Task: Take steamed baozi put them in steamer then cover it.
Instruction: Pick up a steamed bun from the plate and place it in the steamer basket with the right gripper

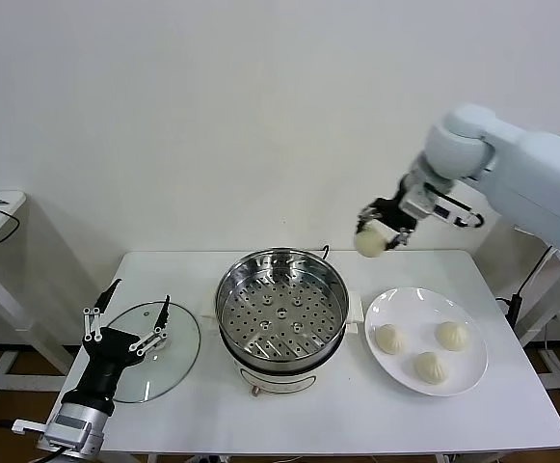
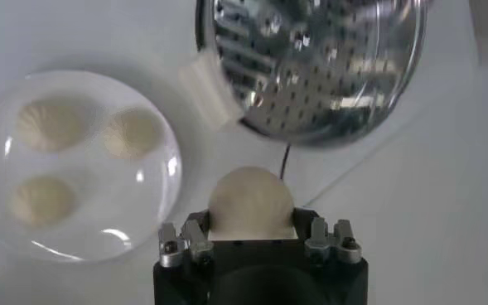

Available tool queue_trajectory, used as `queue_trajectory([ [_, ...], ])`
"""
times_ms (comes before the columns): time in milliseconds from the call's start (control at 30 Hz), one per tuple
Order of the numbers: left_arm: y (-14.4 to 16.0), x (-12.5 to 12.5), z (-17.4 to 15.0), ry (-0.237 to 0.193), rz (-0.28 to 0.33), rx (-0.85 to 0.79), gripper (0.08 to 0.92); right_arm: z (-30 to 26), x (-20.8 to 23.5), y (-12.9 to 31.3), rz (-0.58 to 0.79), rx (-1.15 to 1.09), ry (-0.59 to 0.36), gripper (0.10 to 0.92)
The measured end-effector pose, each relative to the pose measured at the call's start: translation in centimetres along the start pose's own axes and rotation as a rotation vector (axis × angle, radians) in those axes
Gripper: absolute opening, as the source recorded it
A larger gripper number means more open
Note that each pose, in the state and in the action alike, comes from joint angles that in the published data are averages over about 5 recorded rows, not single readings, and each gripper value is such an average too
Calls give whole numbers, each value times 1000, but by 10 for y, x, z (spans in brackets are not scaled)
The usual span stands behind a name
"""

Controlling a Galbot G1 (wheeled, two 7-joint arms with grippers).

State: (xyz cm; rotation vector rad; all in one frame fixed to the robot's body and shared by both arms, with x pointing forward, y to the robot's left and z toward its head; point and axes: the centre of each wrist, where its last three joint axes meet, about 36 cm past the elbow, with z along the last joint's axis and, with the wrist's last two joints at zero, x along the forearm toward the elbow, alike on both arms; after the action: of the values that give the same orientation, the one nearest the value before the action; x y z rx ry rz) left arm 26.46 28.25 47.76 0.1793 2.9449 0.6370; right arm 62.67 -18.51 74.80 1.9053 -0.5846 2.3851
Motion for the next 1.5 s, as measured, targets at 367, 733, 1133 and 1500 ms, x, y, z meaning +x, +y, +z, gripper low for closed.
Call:
queue_trajectory([
  [367, 11, 6, 1, 13, -16, -19, 823, -33, -33, -80, -44, 235, -55, 662],
  [733, 20, 7, 6, 24, -28, -28, 823, -29, -94, -109, -73, 278, -98, 662],
  [1133, 23, 5, 10, 28, -32, -26, 823, -16, -145, -119, -86, 255, -118, 662],
  [1500, 25, 4, 11, 28, -37, -22, 823, -11, -172, -112, -93, 212, -130, 662],
])
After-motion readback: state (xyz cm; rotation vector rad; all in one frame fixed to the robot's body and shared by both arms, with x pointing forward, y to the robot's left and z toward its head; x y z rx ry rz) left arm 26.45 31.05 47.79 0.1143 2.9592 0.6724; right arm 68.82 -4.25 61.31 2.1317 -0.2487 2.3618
